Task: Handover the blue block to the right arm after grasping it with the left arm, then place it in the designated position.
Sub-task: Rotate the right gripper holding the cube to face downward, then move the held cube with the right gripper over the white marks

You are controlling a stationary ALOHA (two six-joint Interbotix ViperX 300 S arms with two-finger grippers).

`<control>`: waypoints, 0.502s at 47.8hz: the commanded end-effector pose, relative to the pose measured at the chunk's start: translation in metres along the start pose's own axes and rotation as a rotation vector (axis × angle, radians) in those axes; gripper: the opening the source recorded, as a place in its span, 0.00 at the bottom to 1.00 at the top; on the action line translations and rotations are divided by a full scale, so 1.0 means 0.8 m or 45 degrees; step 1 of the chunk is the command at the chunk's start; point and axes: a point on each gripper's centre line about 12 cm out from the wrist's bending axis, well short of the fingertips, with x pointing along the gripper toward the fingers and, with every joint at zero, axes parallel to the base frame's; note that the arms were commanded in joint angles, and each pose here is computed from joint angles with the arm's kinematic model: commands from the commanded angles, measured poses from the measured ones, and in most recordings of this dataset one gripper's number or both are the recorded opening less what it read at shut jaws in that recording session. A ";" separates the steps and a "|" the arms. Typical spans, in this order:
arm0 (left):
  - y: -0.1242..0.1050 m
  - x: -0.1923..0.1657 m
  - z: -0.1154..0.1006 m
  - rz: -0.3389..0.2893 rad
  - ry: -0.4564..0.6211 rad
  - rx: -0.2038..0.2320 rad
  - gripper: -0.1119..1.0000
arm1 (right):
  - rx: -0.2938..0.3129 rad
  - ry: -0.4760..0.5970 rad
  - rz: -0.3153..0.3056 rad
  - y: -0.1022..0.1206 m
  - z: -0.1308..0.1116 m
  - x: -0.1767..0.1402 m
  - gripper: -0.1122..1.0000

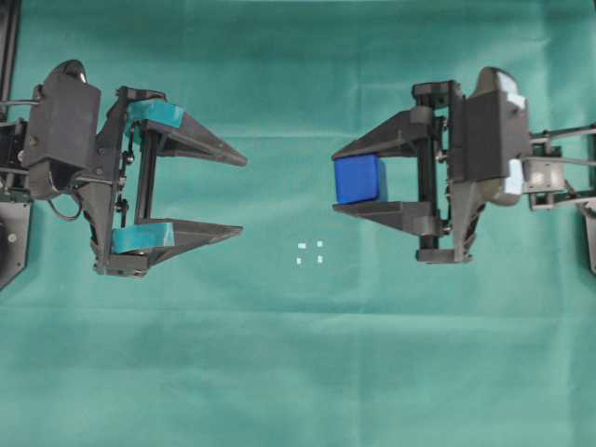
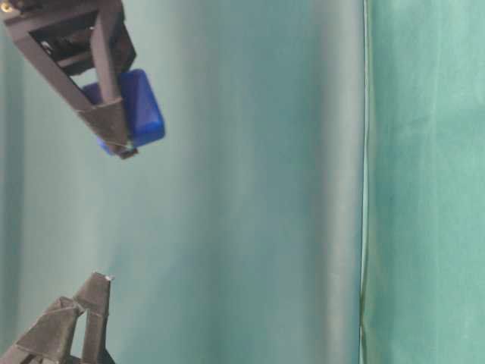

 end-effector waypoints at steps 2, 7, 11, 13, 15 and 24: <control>-0.002 -0.002 0.012 -0.005 -0.035 -0.001 0.98 | 0.009 -0.007 0.001 0.002 0.009 0.006 0.59; -0.002 -0.002 0.012 -0.005 -0.037 -0.001 0.98 | 0.016 0.049 -0.016 0.000 -0.003 0.016 0.59; -0.001 -0.002 0.012 -0.003 -0.035 0.000 0.98 | 0.015 0.091 -0.030 -0.001 -0.011 0.021 0.59; -0.002 -0.002 0.012 -0.005 -0.035 0.001 0.98 | 0.014 0.105 -0.037 -0.001 -0.011 0.021 0.59; -0.002 -0.002 0.012 -0.005 -0.035 -0.001 0.98 | 0.012 0.115 -0.038 0.000 -0.012 0.020 0.59; -0.002 -0.002 0.012 -0.005 -0.035 0.001 0.98 | 0.010 0.134 -0.042 0.002 -0.014 0.020 0.59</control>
